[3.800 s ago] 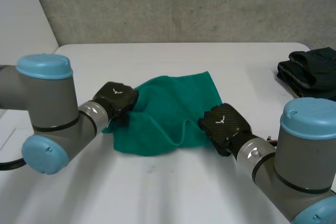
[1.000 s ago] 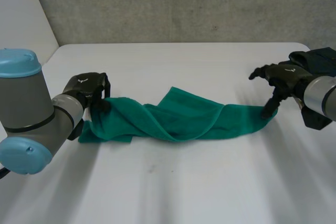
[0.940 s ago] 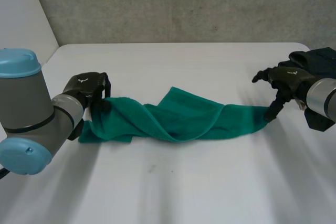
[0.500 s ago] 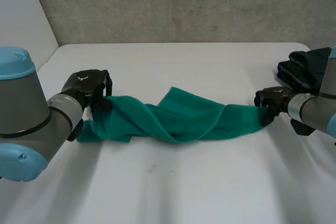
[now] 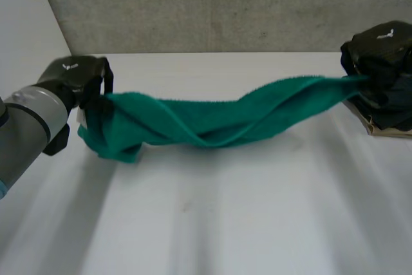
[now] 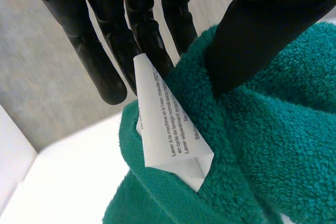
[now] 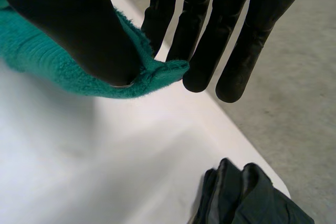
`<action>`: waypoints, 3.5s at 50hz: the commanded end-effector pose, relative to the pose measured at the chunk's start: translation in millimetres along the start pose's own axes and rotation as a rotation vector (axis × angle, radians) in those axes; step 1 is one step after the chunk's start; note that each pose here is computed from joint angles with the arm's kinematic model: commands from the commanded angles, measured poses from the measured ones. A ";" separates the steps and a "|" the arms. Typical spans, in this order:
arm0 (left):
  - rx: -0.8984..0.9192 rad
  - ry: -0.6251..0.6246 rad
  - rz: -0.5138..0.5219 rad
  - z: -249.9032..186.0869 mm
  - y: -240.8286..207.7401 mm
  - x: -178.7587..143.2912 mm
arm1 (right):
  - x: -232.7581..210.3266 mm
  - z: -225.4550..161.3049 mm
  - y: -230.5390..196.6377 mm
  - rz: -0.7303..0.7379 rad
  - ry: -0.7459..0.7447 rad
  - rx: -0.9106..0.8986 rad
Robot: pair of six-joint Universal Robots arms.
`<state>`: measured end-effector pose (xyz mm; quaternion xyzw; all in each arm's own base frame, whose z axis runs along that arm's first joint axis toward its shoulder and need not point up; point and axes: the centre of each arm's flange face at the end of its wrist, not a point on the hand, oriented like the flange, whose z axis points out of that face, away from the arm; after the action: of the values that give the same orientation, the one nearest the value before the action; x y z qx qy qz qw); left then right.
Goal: Fold the laundry.
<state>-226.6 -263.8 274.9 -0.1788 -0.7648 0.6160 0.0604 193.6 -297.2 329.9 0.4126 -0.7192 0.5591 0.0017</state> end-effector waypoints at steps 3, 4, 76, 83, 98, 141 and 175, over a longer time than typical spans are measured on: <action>-0.163 0.024 0.071 31.9 42.0 5.6 | -40.8 19.4 13.5 -0.103 -0.125 -0.131; -0.170 0.025 0.069 41.8 46.5 5.8 | -44.2 31.9 22.2 -0.110 -0.125 -0.172; 0.058 0.124 0.112 65.5 42.8 -23.3 | -64.3 81.2 122.0 0.106 0.093 0.028; -0.090 0.160 0.097 93.6 64.0 -22.4 | -65.5 81.5 121.6 0.102 0.092 0.034; -0.148 0.125 0.183 107.3 78.6 -20.7 | -73.8 81.2 126.8 0.055 0.070 0.013; 0.292 -0.137 0.212 -60.9 -82.5 -66.0 | 17.0 -60.1 -49.6 -0.118 0.238 0.145; 1.004 -0.324 0.218 95.9 -172.6 -73.0 | 89.8 71.4 -124.1 -0.023 0.764 0.790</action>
<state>-226.7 -420.7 369.5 -0.1625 -0.4652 0.8692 -0.0419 245.2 -427.1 389.3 0.2039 -0.4838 0.8425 0.1207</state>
